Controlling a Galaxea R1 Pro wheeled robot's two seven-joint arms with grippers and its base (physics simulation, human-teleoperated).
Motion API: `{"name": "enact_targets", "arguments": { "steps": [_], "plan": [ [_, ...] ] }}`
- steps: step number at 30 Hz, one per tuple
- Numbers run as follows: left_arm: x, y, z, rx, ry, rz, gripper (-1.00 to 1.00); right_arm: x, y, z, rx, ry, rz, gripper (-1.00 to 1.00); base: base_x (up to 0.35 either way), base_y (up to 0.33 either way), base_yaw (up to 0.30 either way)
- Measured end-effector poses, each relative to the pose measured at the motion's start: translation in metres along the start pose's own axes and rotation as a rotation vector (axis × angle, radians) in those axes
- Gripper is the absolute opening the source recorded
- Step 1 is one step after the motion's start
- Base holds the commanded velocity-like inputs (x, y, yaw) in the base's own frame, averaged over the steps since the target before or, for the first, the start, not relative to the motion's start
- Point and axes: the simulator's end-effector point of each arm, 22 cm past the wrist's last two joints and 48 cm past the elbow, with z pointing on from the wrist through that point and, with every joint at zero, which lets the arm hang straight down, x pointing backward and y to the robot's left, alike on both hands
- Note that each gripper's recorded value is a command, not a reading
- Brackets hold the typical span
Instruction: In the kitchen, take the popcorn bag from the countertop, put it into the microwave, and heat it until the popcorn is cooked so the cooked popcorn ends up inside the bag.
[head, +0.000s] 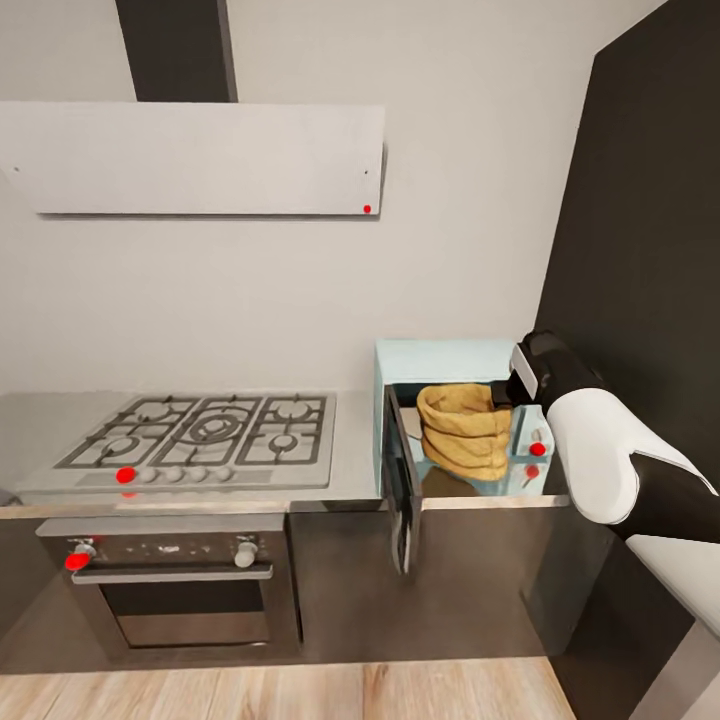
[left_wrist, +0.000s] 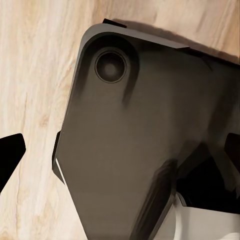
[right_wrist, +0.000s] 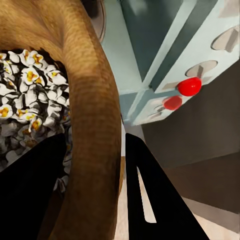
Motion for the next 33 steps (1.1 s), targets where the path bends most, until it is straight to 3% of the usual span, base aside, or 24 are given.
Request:
{"name": "enact_targets", "arguments": {
  "steps": [7,21,33],
  "plan": [
    [0.0,0.0,0.0,0.0,0.0,0.0,1.0,0.004,0.003,0.004,-0.006,0.006,-0.001,-1.0,0.104,0.0,0.0],
    [0.0,0.0,0.0,0.0,0.0,0.0,1.0,0.005,0.002,0.017,-0.003,-0.051,0.006,-1.0,0.008,0.0,0.0],
    [0.0,0.0,0.0,0.0,-0.001,0.001,1.0,0.012,0.003,0.022,-0.011,-0.046,0.011,-1.0,0.206,0.0,0.0]
  ]
}}
